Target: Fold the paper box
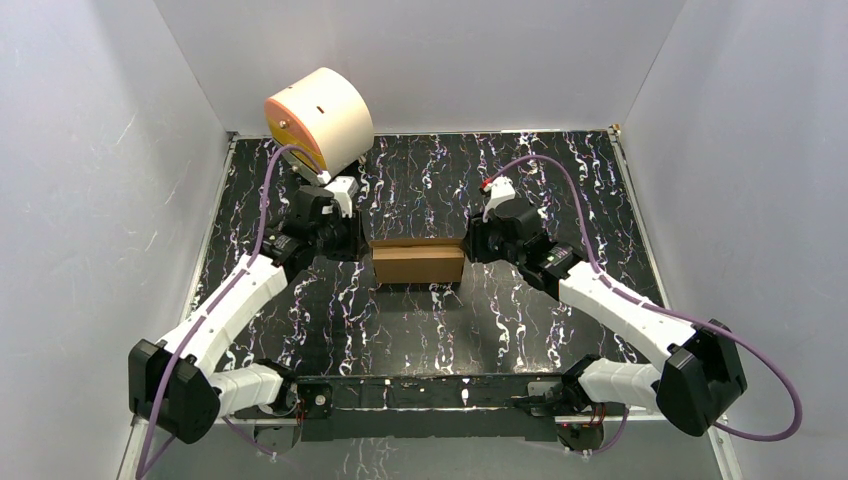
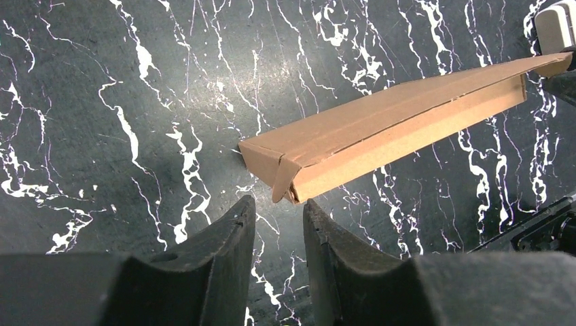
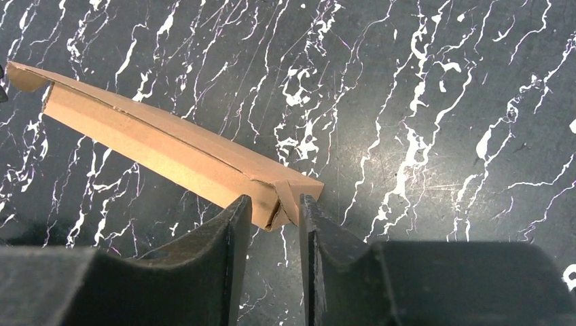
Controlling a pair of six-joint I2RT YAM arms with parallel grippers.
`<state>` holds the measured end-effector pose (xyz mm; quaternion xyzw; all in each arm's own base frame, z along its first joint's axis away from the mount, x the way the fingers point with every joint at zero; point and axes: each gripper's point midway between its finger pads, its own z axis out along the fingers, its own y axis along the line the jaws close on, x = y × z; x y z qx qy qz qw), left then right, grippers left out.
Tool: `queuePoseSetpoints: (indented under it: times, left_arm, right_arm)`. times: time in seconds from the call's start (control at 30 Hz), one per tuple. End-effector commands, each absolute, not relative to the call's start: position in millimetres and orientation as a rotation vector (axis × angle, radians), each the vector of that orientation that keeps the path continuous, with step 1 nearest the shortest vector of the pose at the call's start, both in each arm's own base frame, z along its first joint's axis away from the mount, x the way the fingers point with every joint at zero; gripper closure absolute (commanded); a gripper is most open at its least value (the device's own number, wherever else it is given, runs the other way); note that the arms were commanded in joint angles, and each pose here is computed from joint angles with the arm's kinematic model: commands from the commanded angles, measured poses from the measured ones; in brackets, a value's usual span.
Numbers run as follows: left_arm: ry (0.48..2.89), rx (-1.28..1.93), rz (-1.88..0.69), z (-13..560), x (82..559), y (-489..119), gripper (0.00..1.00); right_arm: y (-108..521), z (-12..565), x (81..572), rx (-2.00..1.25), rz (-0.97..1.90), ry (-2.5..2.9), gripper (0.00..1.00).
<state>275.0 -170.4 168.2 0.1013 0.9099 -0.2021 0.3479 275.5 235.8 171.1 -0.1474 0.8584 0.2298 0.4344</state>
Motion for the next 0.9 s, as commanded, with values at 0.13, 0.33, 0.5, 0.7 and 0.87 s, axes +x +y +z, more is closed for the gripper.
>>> queuePoseSetpoints:
  times: [0.13,0.33,0.5,0.7,0.87]
  left_arm:
    - [2.309,0.315,-0.528,186.9,285.7,-175.6,0.73]
    - [2.310,0.332,-0.541,187.4,286.2,-178.6,0.74]
    - [2.318,0.340,-0.555,186.3,286.6,-181.3,0.76]
    - [2.332,0.356,-0.594,183.9,285.0,-187.4,0.81]
    - [2.339,0.362,-0.630,183.7,283.1,-192.5,0.86]
  right_arm:
    - [246.8,199.4,284.3,-0.391,0.607,2.064,0.67]
    - [247.6,204.5,284.9,-0.396,0.610,2.057,0.68]
    - [248.8,201.9,285.8,-0.401,0.608,2.066,0.71]
    - [250.7,198.9,285.8,-0.400,0.615,2.077,0.78]
    - [252.8,200.9,285.8,-0.387,0.632,2.078,0.81]
